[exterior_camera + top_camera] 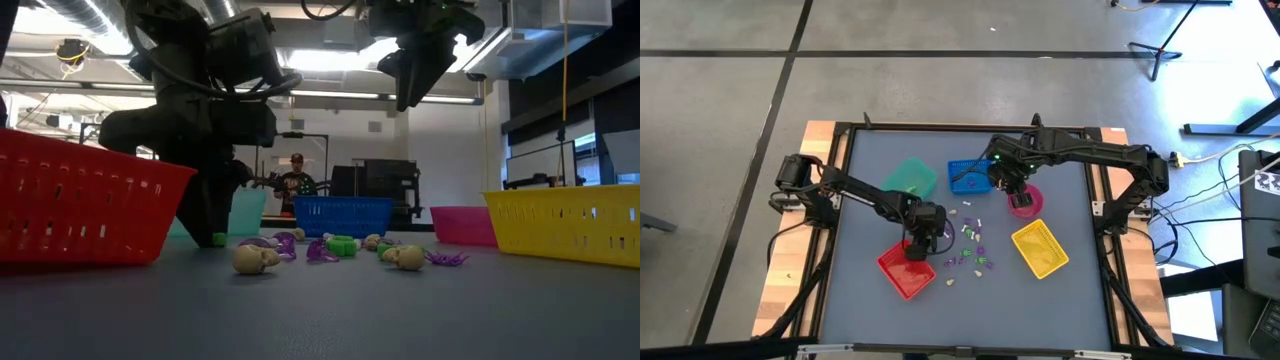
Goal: Sort Halloween decoration
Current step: Put the green skeleton toy into the green bin
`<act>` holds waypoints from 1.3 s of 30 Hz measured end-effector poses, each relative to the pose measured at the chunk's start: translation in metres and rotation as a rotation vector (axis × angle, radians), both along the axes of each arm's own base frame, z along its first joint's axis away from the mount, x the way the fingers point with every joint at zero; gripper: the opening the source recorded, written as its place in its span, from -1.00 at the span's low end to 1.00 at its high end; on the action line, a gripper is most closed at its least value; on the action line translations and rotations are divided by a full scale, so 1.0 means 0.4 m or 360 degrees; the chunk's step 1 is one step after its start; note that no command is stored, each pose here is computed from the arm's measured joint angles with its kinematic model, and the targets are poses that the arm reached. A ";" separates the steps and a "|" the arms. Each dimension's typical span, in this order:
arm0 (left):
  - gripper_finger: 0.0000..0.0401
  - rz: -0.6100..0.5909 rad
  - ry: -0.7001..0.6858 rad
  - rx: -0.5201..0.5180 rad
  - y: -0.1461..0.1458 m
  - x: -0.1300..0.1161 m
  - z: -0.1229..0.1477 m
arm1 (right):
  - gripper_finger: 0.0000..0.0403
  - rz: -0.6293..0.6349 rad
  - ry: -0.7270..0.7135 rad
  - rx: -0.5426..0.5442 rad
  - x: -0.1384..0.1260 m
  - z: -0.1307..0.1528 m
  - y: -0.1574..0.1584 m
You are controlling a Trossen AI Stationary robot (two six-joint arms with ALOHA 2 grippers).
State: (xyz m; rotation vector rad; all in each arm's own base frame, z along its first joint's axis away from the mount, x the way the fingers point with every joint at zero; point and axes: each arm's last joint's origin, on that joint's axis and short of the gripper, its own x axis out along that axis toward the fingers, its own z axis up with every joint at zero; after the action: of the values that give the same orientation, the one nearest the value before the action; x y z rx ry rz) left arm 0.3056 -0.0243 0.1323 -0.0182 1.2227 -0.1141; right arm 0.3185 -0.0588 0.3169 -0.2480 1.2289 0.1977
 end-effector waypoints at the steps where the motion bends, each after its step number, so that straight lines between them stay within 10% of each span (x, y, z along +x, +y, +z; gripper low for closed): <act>1: -0.19 0.0000 0.0000 0.0000 0.000 0.000 0.000 | -0.35 0.0000 0.0000 0.0000 0.000 0.000 0.000; 20: -0.81 -0.0011 0.0000 -0.0008 -0.001 0.000 0.000 | -0.35 -0.0009 0.0008 0.0005 -0.001 0.000 0.000; 39: -0.82 0.0011 0.0079 0.0058 0.047 0.067 0.150 | -0.35 -0.0047 0.0276 0.0188 -0.063 0.009 0.018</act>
State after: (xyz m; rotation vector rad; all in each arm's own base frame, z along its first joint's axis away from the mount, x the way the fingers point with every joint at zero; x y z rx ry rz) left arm 0.3323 -0.0056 0.1923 0.0066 1.2743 -0.0858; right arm 0.2932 -0.0518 0.3204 -0.1118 1.3864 0.2696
